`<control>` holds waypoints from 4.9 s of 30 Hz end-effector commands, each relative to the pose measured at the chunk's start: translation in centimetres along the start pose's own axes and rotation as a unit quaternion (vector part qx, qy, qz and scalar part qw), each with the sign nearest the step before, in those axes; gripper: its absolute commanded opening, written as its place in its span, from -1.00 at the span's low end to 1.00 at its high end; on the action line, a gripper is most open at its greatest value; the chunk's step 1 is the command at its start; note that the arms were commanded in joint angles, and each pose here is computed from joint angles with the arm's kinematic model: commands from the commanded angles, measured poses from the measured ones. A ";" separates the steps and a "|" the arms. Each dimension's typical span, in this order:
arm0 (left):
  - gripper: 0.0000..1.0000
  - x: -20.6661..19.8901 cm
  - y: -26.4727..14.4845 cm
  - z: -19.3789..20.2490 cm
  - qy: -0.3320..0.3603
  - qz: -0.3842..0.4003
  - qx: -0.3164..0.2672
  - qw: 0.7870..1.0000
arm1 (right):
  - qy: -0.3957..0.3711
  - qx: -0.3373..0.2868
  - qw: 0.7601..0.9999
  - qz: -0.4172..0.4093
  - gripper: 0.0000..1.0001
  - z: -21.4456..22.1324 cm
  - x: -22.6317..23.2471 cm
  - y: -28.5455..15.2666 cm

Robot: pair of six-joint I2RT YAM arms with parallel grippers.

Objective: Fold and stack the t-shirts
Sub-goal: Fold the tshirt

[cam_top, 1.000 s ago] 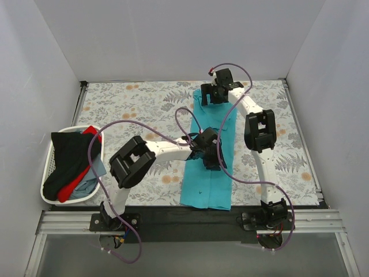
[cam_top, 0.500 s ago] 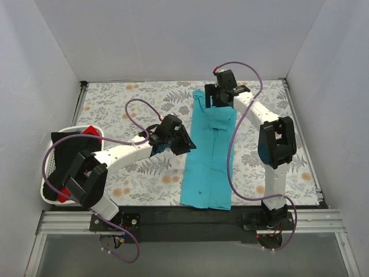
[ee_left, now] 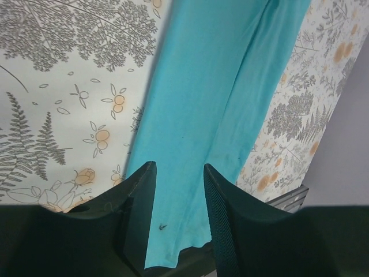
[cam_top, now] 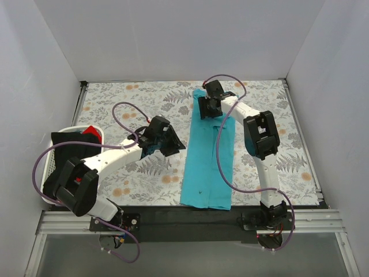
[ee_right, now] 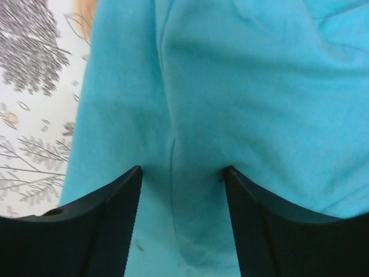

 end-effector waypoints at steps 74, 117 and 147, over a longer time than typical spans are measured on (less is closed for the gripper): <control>-0.95 11.7 0.6 12.2 0.132 -0.173 0.077 0.973 | 0.091 0.037 0.995 -0.009 -0.24 30.6 7.7 -19.6; -1.00 -2.6 2.6 2.2 0.104 -0.054 -0.030 0.993 | 0.024 -0.101 0.992 0.078 -0.88 13.2 7.3 -20.8; -1.00 -6.9 12.4 -9.8 0.068 -0.047 -0.037 0.996 | 0.074 -0.086 0.990 0.080 -0.97 4.4 -0.9 -11.2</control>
Point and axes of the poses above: each gripper's point midway between its finger pads, its own y axis out along the fingers, its own x axis along the line the jaws close on, z = x × y, the point moved 8 cm from there along -y, back along the fingers, and after that the axes turned 14 degrees about -y, right-handed, at the moved point
